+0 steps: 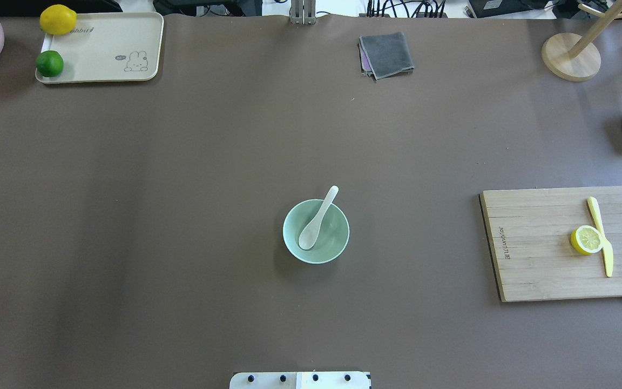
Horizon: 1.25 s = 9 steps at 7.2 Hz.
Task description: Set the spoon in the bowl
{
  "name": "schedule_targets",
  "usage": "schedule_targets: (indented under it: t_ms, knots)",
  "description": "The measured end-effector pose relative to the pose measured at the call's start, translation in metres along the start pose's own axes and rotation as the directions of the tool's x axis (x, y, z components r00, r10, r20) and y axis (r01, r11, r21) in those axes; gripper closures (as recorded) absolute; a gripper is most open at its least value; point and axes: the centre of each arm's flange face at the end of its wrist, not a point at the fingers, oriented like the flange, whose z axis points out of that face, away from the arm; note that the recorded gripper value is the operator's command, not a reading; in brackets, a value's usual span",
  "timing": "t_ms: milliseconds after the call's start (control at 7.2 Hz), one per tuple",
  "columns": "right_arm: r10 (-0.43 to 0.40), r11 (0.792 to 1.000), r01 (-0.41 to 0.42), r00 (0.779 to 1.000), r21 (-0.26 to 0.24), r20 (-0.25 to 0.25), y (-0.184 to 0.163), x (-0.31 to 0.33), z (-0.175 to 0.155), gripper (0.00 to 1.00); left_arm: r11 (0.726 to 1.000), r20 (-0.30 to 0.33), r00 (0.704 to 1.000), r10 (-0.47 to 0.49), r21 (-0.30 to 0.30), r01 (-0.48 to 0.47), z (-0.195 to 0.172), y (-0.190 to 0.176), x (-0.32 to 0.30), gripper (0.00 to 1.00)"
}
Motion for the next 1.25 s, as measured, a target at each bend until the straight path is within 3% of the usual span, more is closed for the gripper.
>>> schedule_targets:
  t_ms: [1250]
  knots:
    - [0.006, 1.0, -0.006, 1.0, -0.015, -0.009, -0.001, 0.006, 0.008, 0.0, 0.999, 0.017, 1.0, -0.012, 0.035, 0.011, -0.018, 0.01, -0.002, 0.02]
